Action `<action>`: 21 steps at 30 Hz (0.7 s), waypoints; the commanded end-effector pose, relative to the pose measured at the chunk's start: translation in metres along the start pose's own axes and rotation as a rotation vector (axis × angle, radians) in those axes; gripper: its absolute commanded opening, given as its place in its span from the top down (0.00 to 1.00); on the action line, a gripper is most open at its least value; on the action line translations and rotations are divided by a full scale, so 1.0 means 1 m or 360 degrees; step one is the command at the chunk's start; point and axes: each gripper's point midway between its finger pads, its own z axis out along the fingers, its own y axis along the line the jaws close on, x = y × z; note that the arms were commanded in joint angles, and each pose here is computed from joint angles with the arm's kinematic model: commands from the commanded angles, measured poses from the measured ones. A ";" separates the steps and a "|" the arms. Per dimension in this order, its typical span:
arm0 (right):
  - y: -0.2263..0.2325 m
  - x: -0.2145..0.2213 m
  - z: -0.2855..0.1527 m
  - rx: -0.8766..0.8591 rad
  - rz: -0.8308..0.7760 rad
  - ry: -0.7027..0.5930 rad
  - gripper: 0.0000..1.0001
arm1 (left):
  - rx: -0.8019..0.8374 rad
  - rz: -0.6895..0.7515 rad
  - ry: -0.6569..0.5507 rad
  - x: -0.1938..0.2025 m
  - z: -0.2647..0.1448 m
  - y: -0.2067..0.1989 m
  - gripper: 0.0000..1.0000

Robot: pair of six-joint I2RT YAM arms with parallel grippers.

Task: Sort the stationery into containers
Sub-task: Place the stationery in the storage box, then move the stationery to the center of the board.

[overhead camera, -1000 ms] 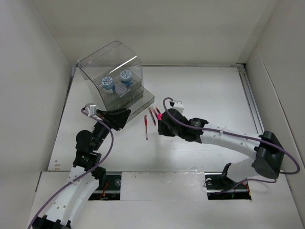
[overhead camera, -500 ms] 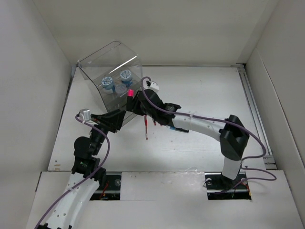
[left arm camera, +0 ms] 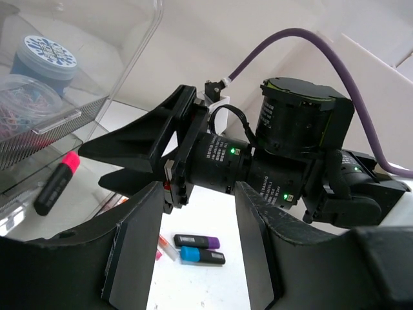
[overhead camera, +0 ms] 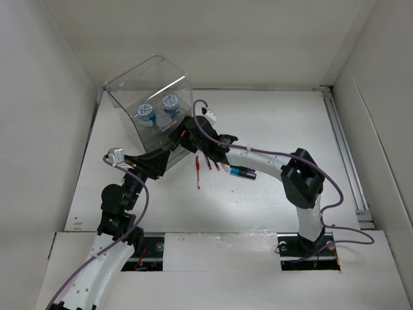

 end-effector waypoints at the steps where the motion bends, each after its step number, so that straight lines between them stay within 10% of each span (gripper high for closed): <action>1: 0.045 -0.024 -0.025 -0.0203 0.0050 -0.0064 0.34 | 0.0051 0.0028 -0.0054 -0.009 0.001 -0.008 0.55; 6: 0.007 -0.035 -0.053 -0.0093 -0.0037 -0.0137 0.39 | 0.0052 0.0013 -0.0054 -0.009 0.001 -0.009 0.55; 10: -0.033 -0.056 -0.093 0.0051 -0.0125 -0.0272 0.78 | 0.0063 0.0014 -0.0045 -0.008 0.002 -0.010 0.55; 15: -0.158 -0.093 -0.132 0.0599 -0.0083 -0.0391 0.81 | 0.0086 0.0016 -0.0046 -0.008 0.002 -0.013 0.55; 21: -0.233 -0.121 -0.163 0.0721 0.0089 -0.0370 0.30 | 0.0088 0.0000 -0.0025 -0.005 0.004 -0.012 0.55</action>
